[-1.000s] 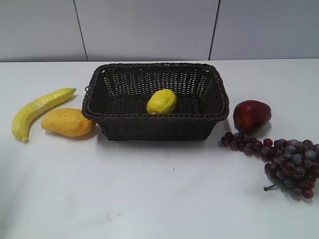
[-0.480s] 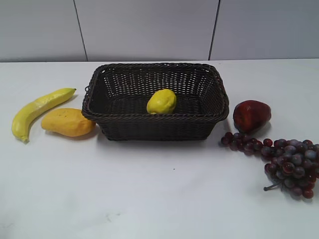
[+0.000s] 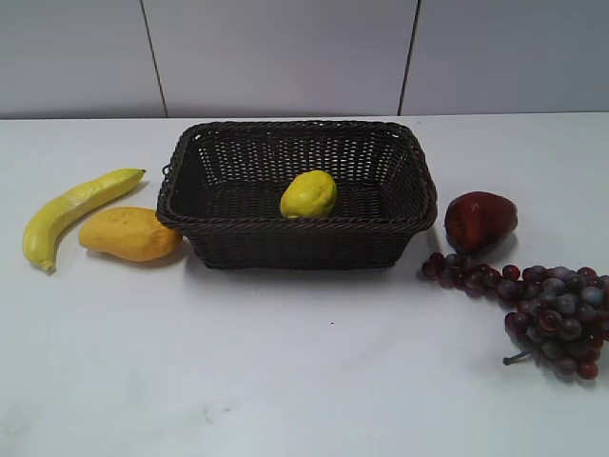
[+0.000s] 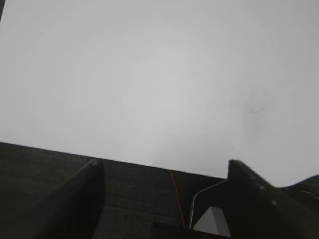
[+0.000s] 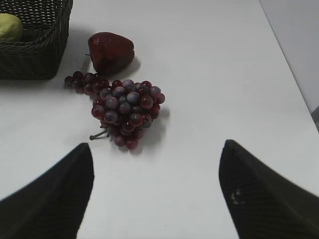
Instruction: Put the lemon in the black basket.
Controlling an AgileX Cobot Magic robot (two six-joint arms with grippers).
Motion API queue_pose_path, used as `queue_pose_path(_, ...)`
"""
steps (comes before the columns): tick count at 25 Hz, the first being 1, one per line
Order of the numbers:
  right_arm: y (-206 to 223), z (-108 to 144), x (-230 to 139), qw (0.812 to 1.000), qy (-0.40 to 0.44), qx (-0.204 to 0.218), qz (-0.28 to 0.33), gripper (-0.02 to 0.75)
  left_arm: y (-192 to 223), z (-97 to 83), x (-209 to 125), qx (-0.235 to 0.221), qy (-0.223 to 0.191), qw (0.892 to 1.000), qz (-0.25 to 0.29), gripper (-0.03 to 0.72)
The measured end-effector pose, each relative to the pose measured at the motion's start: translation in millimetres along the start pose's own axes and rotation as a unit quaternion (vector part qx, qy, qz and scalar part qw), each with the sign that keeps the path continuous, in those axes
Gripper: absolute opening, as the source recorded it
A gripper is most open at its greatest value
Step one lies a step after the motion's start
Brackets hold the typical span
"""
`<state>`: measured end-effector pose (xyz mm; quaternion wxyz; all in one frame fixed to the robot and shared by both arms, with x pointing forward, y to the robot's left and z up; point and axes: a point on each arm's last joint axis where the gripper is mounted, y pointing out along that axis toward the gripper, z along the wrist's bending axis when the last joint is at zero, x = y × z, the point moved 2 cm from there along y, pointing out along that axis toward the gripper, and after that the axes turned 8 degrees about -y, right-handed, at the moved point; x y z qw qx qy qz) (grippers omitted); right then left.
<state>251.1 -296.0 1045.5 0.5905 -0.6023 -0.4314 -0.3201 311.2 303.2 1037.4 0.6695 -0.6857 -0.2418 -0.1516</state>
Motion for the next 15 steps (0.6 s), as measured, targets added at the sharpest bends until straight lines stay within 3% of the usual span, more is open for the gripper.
queue_pose_path(4, 0.0, 0.0, 0.0, 1.000, 0.000, 0.000, 0.000, 0.591, -1.1, 1.5, -14.0, -0.006, 0.000, 0.998, -0.057, 0.563)
queue_pose_path(15, 0.0, 0.0, 0.0, 1.000, 0.000, 0.000, 0.000, 0.591, -28.2, 3.5, -38.5, -0.026, -0.001, 0.977, -0.212, 0.563)
